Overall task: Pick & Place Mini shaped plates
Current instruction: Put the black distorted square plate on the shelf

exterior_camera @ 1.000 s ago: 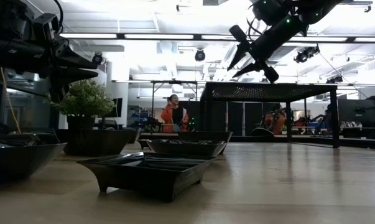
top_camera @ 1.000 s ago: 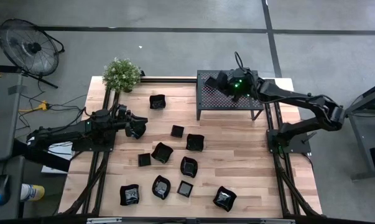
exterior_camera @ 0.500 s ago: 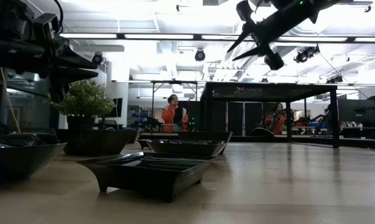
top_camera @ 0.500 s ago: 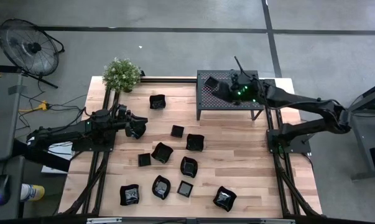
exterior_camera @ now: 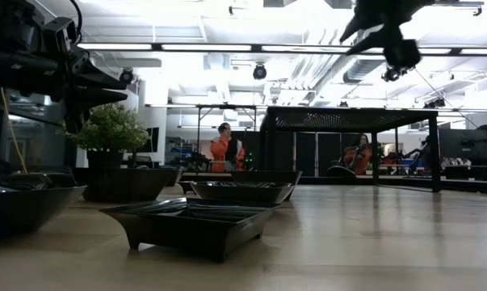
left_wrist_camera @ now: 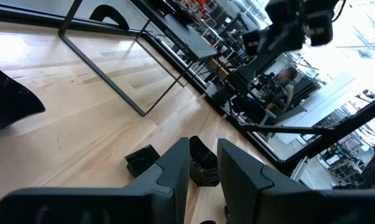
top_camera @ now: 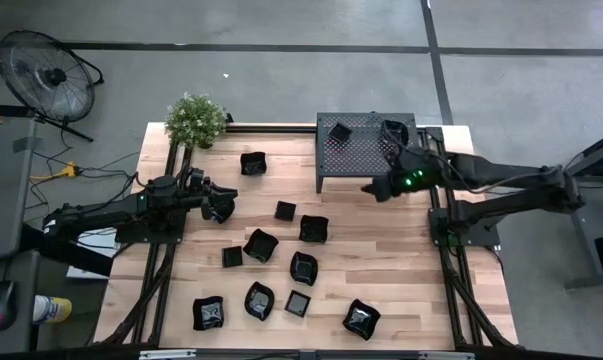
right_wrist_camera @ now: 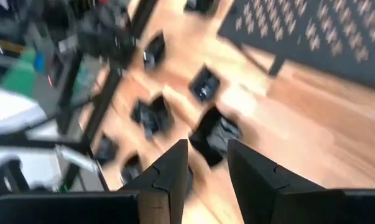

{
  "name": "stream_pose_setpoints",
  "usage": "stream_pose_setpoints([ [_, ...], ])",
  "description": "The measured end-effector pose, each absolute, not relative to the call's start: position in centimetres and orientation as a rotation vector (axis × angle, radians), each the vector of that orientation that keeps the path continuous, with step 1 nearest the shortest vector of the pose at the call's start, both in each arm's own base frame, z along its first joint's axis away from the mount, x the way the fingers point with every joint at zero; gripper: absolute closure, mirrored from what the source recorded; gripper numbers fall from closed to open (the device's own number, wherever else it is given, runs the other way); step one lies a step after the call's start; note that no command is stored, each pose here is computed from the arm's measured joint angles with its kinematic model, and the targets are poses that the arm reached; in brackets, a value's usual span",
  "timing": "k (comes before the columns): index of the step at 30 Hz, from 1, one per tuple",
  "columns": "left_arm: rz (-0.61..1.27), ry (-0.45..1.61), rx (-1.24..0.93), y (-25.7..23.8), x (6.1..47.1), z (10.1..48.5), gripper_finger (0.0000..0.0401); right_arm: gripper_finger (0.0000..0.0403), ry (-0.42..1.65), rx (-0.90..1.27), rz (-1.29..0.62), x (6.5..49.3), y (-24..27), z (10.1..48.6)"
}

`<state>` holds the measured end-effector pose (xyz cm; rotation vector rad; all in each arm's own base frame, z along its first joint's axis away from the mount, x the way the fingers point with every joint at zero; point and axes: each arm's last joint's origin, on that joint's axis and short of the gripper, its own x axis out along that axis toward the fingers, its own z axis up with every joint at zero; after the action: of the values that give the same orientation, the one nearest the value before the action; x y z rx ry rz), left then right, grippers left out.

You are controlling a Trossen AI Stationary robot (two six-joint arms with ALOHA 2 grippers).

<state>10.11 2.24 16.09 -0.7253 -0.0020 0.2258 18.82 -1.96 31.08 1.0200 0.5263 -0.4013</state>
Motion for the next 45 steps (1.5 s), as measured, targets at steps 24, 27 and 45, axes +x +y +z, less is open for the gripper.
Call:
stream_pose_setpoints([
  [24,0.226,-0.002,-0.725,2.2,10.1,16.1,0.032,0.0295,0.98,0.611,-0.046,17.2,6.4,28.6],
  [27,0.226,-0.002,-0.725,2.2,10.1,16.1,0.032,0.0295,1.024,0.606,-0.007,17.0,7.7,28.3],
  [45,0.225,-0.002,-0.725,2.2,10.1,16.1,0.032,0.0295,1.335,0.804,0.125,22.1,13.2,22.8],
])
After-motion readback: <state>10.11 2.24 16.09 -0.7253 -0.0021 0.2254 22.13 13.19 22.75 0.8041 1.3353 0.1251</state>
